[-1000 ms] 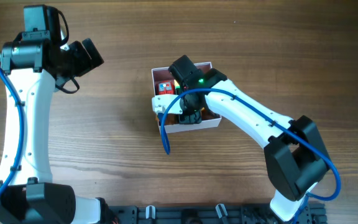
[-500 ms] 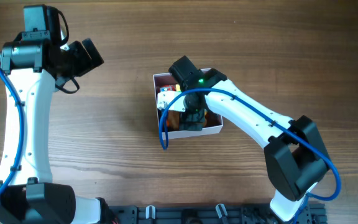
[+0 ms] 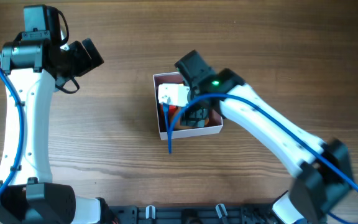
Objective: Pack container
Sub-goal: 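Lower the bear into the box front and open the right gripper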
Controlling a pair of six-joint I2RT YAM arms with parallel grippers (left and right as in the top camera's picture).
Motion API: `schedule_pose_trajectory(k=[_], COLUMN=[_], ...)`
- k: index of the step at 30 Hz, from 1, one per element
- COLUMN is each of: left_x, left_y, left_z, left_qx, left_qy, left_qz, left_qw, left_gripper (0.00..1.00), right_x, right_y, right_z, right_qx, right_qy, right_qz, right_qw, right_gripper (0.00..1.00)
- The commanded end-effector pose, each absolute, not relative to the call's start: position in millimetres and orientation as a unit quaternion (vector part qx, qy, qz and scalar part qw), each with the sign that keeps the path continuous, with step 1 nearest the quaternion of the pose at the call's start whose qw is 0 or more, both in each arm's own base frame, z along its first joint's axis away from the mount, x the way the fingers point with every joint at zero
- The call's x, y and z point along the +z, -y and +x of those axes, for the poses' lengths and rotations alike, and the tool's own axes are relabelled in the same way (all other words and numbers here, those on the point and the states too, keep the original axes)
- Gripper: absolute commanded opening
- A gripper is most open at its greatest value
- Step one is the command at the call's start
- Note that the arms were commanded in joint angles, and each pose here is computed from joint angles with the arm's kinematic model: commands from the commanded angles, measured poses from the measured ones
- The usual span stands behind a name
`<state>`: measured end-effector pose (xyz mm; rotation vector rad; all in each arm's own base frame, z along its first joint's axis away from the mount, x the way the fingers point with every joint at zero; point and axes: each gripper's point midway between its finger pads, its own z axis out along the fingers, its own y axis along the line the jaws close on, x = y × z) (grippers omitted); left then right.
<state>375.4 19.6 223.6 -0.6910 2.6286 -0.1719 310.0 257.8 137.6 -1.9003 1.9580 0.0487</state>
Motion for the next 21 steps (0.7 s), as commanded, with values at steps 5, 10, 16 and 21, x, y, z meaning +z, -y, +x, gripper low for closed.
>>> schedule_pose_trajectory(k=[5, 10, 16, 21], left_x=[223.9, 223.9, 223.9, 223.8], left_y=[-16.5, -16.7, -16.5, -16.5], left_z=[377.3, 377.2, 377.3, 377.1], left_qx=[-0.069, -0.069, -0.069, -0.069], left_qy=[-0.943, -0.943, -0.943, -0.943], left_qz=[-0.252, -0.252, -0.252, -0.252], left_qw=[0.207, 0.207, 0.207, 0.207], left_gripper=[1.0, 1.0, 1.0, 1.0], right_x=[181.6, 134.6, 83.3, 55.0], right_y=[-275.5, -271.5, -258.1, -245.2], right_z=[308.1, 302.9, 286.3, 292.1], right_qx=[0.068, 0.08, 0.08, 0.047], right_qy=[-0.725, -0.768, -0.792, -0.801], right_qz=[-0.632, -0.607, -0.599, -0.595], right_qw=[0.267, 0.187, 0.083, 0.047], right_gripper=[0.17, 0.04, 0.04, 0.05])
